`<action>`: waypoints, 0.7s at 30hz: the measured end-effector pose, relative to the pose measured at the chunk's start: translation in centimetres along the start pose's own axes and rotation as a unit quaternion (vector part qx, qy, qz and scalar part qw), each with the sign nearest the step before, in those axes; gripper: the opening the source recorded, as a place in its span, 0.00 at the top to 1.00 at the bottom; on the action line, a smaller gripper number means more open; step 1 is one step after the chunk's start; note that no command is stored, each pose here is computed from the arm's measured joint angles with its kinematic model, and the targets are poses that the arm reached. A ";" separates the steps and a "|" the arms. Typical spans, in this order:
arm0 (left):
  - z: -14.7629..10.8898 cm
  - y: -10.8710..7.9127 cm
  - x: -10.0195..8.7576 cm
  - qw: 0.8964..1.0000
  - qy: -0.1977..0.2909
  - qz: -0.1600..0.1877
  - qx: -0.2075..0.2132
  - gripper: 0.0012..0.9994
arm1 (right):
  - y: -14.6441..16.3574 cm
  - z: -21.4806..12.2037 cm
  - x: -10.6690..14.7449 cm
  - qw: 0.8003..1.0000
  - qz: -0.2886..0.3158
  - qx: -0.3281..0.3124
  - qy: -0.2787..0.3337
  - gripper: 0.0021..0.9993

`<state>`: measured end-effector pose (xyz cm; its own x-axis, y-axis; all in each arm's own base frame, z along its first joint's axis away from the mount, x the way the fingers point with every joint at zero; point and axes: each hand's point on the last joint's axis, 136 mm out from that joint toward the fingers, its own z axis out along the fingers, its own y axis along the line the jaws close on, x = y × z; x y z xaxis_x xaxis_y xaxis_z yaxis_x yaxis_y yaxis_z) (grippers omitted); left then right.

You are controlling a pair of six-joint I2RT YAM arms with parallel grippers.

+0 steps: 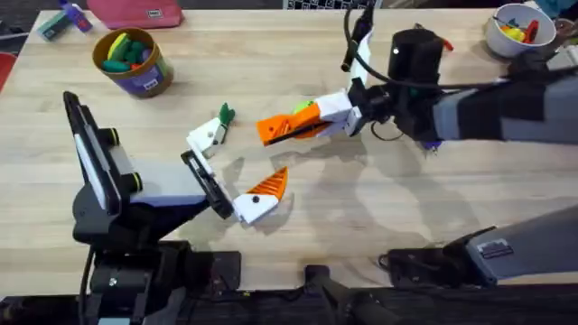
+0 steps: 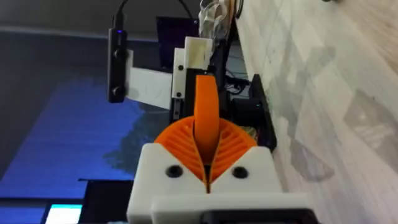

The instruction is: Pick up the gripper from the table and insert it into the empty holder that is missing its gripper. Then pick up a screw, insert it into the mounting hole, and use the screwdriver to tighten it. Finally, clean up the table by picking up the vegetable and placing it into the bucket.

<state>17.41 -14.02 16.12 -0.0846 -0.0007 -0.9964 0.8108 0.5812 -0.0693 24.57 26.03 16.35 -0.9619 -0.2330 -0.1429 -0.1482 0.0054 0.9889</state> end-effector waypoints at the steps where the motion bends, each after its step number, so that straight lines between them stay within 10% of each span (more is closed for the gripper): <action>1: 0.0 0.0 0.0 1.000 0.000 0.000 0.000 0.01 | 0.0 0.0 -0.1 1.000 0.002 -0.005 0.007 0.99; 21: 0.0 0.0 0.0 1.000 0.000 0.000 0.000 0.01 | 2.9 2.3 -0.6 0.997 -0.019 -0.028 0.067 0.99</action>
<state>17.41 -14.02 16.10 -0.0850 -0.0007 -0.9964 0.8108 0.5812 -0.0696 24.21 28.46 19.25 -0.9160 -0.3604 -0.1765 -0.1661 -0.0599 0.9843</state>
